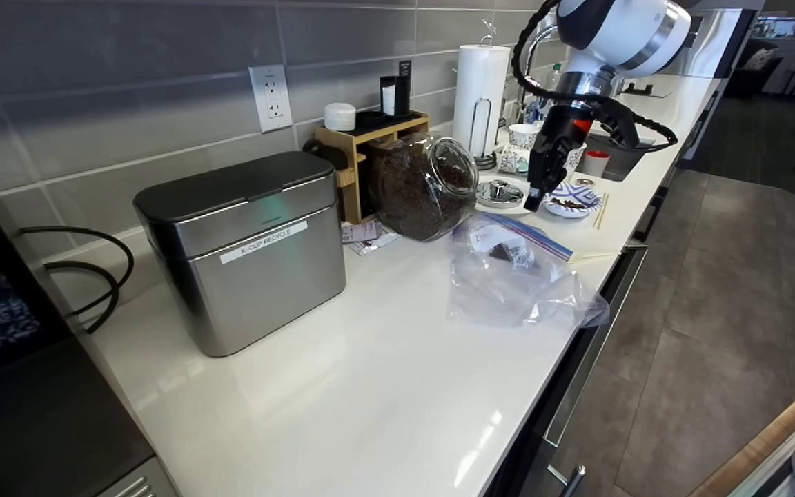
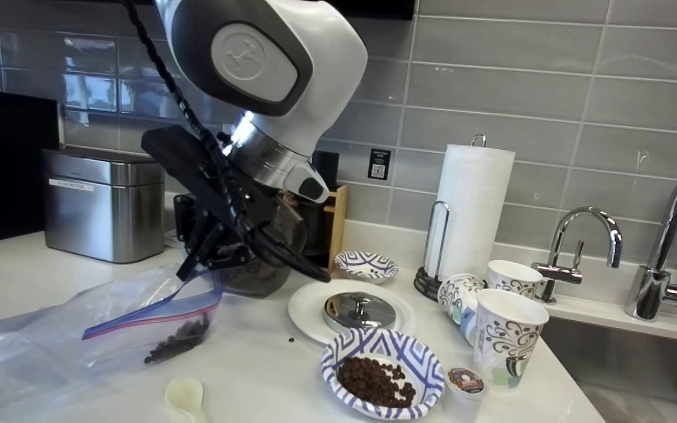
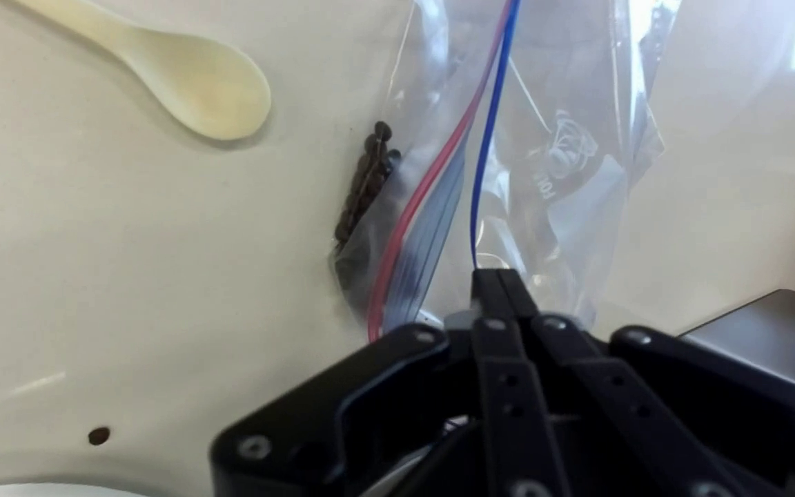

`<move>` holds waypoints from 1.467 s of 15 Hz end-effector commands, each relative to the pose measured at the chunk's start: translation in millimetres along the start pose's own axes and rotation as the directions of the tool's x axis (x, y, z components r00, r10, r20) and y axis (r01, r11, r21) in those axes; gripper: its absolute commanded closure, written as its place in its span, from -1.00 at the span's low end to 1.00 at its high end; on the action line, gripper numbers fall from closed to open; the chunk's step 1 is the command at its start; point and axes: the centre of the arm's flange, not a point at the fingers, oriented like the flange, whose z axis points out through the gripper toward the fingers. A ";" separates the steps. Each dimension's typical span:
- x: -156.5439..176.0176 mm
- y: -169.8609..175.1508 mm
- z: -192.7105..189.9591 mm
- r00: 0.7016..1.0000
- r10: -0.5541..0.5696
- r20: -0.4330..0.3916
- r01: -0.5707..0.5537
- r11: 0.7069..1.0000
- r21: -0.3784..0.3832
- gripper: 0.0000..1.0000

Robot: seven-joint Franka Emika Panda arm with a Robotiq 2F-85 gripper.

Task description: Open the clear bag and put some coffee beans from the bag into the black and white bowl.

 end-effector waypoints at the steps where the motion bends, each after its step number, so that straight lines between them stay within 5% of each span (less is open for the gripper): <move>1: 12.3 7.3 9.3 1.000 -0.016 -0.009 0.016 1.000 0.014 1.00; 22: 24.8 7.0 38.3 0.999 -0.041 0.014 0.041 0.999 0.002 1.00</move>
